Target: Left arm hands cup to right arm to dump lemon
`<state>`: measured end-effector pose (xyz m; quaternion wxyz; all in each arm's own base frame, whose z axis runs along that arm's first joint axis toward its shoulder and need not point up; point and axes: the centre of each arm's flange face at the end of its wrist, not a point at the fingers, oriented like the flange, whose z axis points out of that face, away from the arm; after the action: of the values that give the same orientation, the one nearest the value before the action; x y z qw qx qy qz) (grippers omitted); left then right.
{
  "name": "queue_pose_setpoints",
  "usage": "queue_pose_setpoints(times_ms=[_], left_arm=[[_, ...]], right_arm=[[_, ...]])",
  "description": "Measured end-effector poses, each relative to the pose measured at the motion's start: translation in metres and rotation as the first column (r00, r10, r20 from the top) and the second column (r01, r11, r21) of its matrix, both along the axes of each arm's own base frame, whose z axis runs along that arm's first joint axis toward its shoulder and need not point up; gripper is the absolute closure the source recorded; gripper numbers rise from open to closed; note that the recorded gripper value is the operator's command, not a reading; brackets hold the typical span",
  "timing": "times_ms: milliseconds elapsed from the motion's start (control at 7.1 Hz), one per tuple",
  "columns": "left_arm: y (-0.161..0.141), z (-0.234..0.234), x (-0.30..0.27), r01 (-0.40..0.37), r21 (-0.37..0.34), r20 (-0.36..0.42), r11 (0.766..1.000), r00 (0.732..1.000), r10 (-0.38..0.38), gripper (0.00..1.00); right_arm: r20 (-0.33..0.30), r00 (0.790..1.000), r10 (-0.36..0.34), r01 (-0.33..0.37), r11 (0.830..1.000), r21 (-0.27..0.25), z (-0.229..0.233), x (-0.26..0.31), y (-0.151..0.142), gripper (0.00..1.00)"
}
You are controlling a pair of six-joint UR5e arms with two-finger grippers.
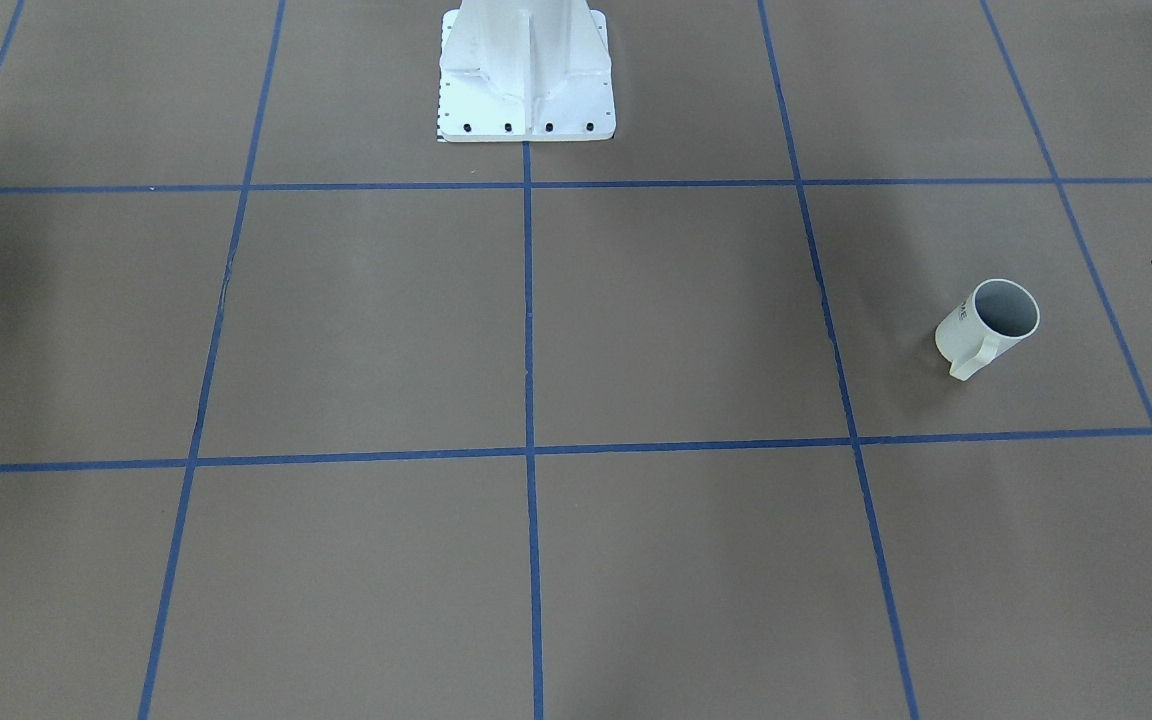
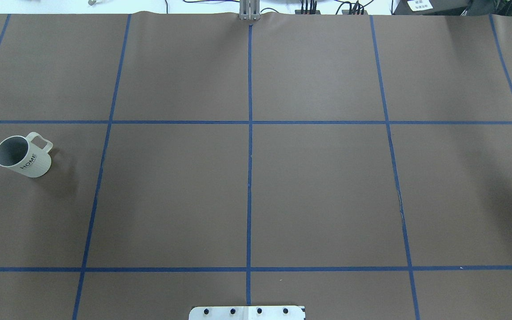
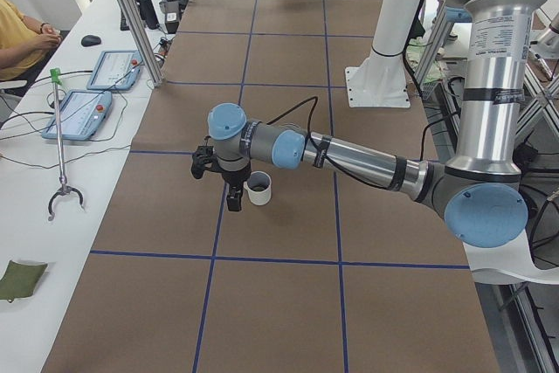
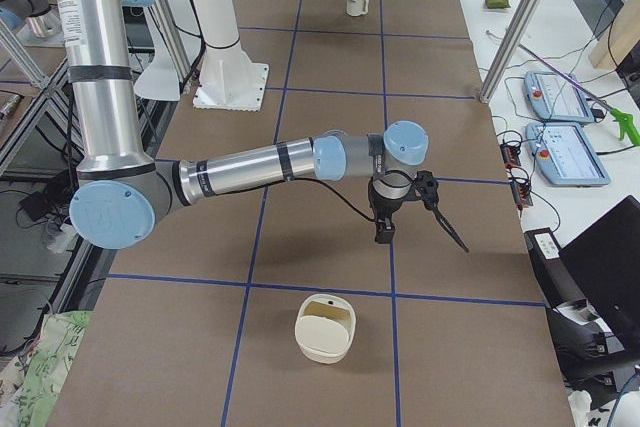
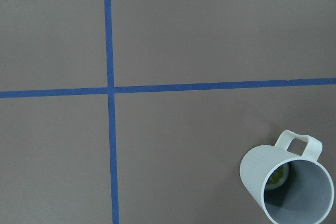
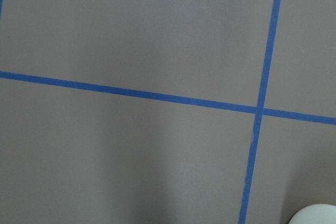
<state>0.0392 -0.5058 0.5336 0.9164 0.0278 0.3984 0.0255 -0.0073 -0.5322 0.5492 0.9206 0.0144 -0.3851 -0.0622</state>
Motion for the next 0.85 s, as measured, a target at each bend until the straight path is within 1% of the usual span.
queue_pose_setpoints(times_ms=[141, 423, 845], left_arm=[[0.001, -0.003, 0.022, -0.016, -0.006, -0.005, 1.000, 1.000, 0.016, 0.00], [0.007, -0.001, 0.066, -0.077, -0.008, -0.004, 0.997, 0.997, 0.077, 0.00], [0.013, 0.006, 0.097, -0.107, -0.050, -0.003, 0.993, 0.994, 0.107, 0.00]], right_arm=[[0.005, 1.000, -0.009, 0.009, 1.000, 0.000, 0.001, -0.004, 0.001, 0.00], [0.017, 1.000, -0.026, 0.026, 1.000, -0.001, -0.001, -0.014, 0.002, 0.00], [0.019, 0.998, -0.051, 0.051, 0.999, 0.007, -0.004, -0.028, 0.000, 0.00]])
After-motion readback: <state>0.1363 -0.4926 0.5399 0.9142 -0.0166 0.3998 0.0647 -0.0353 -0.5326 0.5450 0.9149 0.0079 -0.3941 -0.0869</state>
